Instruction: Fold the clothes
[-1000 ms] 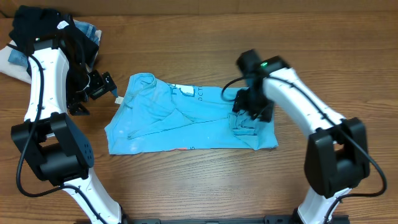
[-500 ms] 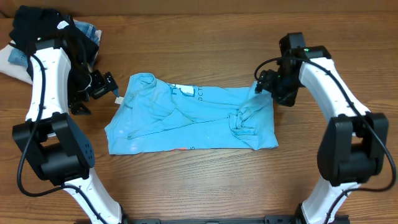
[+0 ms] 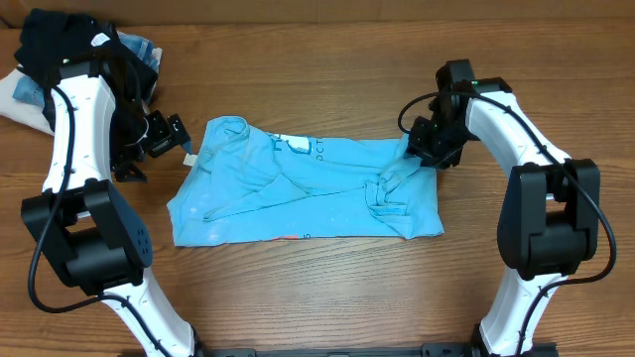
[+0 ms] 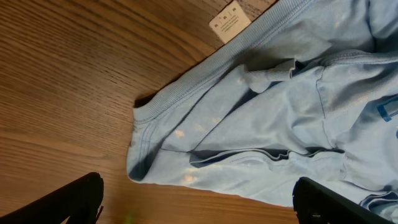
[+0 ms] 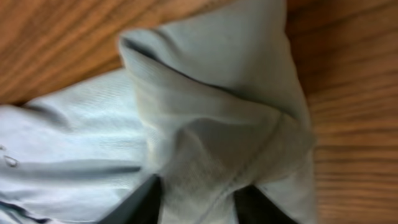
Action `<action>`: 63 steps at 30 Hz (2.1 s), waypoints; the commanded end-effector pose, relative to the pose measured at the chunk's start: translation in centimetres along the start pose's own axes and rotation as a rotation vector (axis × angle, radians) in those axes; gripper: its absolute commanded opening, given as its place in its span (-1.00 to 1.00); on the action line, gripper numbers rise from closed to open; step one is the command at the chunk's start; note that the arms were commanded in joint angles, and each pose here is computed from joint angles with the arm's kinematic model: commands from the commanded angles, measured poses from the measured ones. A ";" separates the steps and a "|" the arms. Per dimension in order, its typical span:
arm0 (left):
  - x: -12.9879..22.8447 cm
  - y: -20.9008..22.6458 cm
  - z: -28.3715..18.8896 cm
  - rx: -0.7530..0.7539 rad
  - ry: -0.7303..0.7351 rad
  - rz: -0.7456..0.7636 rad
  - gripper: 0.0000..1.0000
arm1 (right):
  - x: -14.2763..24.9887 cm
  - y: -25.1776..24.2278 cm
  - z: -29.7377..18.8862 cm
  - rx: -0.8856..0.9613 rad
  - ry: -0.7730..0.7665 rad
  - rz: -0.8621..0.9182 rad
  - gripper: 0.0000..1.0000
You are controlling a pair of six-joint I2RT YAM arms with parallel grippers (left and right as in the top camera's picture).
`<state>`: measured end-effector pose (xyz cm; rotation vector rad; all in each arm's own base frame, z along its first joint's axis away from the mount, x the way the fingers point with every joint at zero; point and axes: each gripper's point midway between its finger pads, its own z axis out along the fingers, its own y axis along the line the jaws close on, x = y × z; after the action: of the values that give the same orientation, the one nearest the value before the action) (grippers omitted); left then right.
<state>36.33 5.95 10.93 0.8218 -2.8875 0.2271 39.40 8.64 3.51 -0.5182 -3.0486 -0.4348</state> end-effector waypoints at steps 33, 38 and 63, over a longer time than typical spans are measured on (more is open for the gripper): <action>-0.1 -0.6 -0.4 -0.001 -0.025 0.038 1.00 | 1.7 14.2 -4.7 -0.326 -0.026 -0.223 0.90; 0.0 -0.8 -0.4 -0.001 -0.025 0.043 1.00 | 1.5 10.7 -5.5 -0.250 0.015 -0.170 0.98; 0.5 -1.2 -0.3 -0.007 -0.010 0.055 1.00 | 3.7 10.2 2.4 -0.105 0.106 -0.149 0.61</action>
<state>36.47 5.01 10.93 0.7833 -2.8965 0.2239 39.25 19.11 4.56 -0.2670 -2.9794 -0.6124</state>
